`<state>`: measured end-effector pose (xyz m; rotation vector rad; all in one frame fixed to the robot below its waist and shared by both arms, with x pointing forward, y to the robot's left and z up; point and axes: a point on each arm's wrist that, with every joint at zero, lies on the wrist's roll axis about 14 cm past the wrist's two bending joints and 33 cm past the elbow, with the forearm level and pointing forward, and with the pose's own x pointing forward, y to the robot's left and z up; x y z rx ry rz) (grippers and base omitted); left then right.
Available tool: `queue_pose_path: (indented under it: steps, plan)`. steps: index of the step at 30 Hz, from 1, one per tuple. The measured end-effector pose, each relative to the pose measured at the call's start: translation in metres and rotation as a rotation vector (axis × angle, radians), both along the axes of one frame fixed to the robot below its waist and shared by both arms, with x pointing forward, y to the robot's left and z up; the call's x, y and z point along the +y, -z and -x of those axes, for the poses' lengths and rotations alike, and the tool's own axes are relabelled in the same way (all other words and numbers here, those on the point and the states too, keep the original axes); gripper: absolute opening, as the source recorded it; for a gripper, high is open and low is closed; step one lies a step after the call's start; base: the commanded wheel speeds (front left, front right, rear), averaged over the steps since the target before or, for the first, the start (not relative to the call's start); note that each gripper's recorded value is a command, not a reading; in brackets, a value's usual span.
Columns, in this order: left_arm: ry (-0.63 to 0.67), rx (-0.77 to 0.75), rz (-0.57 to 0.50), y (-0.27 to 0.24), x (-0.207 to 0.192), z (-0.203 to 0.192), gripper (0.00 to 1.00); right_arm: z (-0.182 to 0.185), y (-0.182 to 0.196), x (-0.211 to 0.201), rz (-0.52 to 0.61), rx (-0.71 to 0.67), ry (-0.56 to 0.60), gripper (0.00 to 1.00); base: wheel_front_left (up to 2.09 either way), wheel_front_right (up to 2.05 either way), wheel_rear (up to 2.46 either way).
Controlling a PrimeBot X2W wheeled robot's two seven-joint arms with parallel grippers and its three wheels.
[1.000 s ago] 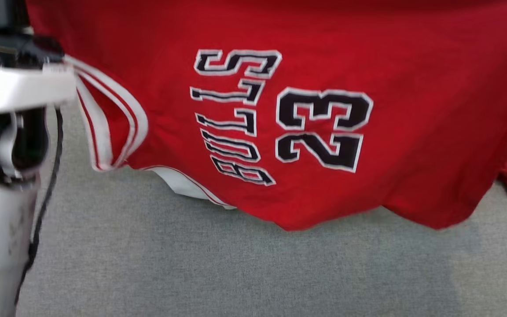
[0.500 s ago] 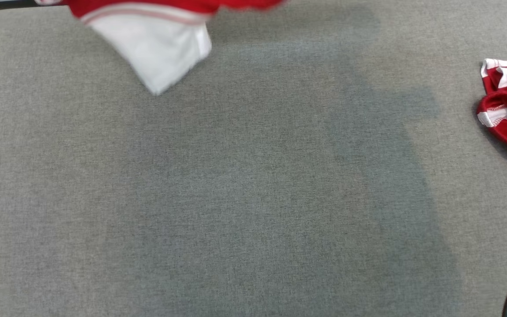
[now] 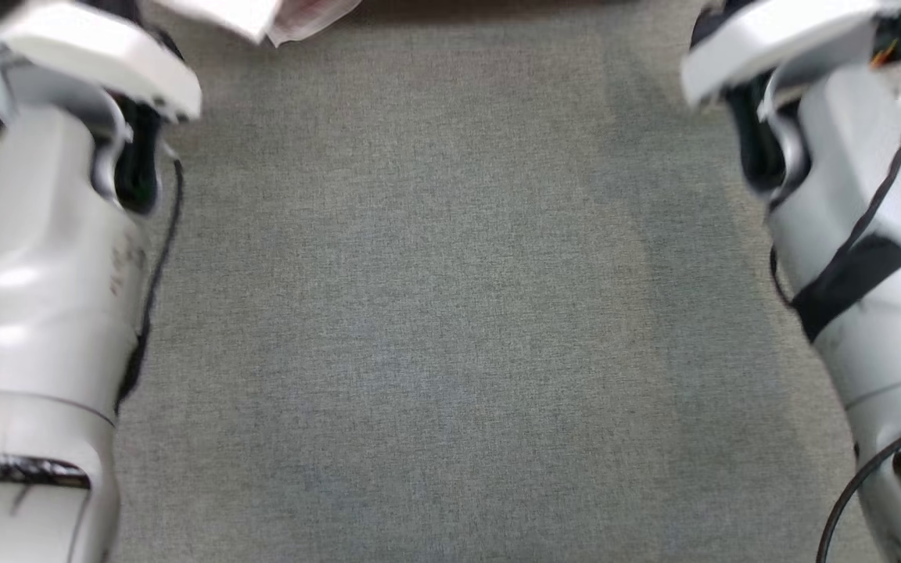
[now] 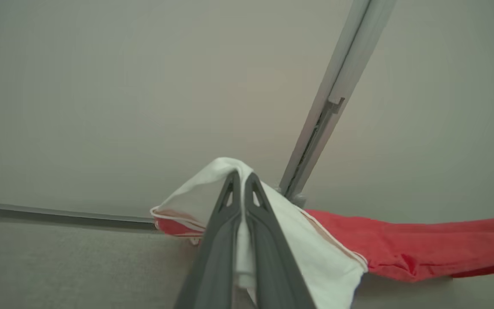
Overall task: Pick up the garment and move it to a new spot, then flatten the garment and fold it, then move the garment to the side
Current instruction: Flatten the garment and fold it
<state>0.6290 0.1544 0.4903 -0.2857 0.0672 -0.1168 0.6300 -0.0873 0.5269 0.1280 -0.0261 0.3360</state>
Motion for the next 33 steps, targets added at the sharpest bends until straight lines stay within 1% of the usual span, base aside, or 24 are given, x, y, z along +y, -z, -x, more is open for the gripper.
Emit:
queue_pose_path:
  steps: [3,4,5,8,10,12,16,19,23,28,33]
  plan:
    - [-0.021,0.085,0.032,0.039,0.003,0.016,0.00,0.015,0.047,-0.002,-0.027,0.105,0.008,0.00,0.00,0.00,0.00]
    - [-0.046,0.110,0.073,0.050,0.007,0.023,0.00,0.021,0.063,-0.004,-0.042,0.143,0.017,0.00,0.00,0.00,0.00]
    - [-0.056,0.139,0.078,0.062,0.009,0.032,0.00,0.028,0.074,-0.008,-0.053,0.169,0.025,0.00,0.00,0.00,0.00]
    - [-0.092,0.187,0.102,0.086,0.018,0.054,0.00,0.045,0.092,-0.018,-0.082,0.193,0.045,0.00,0.00,0.00,0.00]
    - [-0.111,0.196,0.121,0.093,0.022,0.067,0.00,0.064,0.107,-0.023,-0.087,0.222,0.051,0.00,0.00,0.00,0.00]
    - [-0.125,0.192,0.118,0.095,0.027,0.080,0.00,0.082,0.114,-0.027,-0.100,0.235,0.060,0.00,0.00,0.00,0.00]
    - [-0.175,0.160,0.126,0.091,0.044,0.107,0.00,0.111,0.113,-0.035,-0.108,0.222,0.075,0.00,0.00,0.00,0.00]
    - [-0.189,0.161,0.125,0.092,0.047,0.135,0.00,0.140,0.116,-0.039,-0.115,0.231,0.086,0.00,0.00,0.00,0.00]
    - [-0.193,0.149,0.102,0.086,0.052,0.168,0.00,0.173,0.108,-0.046,-0.116,0.217,0.103,0.00,0.00,0.00,0.00]
    - [-0.197,0.147,0.061,0.077,0.056,0.211,0.00,0.213,0.095,-0.048,-0.098,0.204,0.098,0.00,0.00,0.00,0.00]
    - [-0.212,0.147,0.034,0.056,0.057,0.241,0.00,0.250,0.090,-0.053,-0.077,0.255,0.101,0.00,0.00,0.00,0.00]
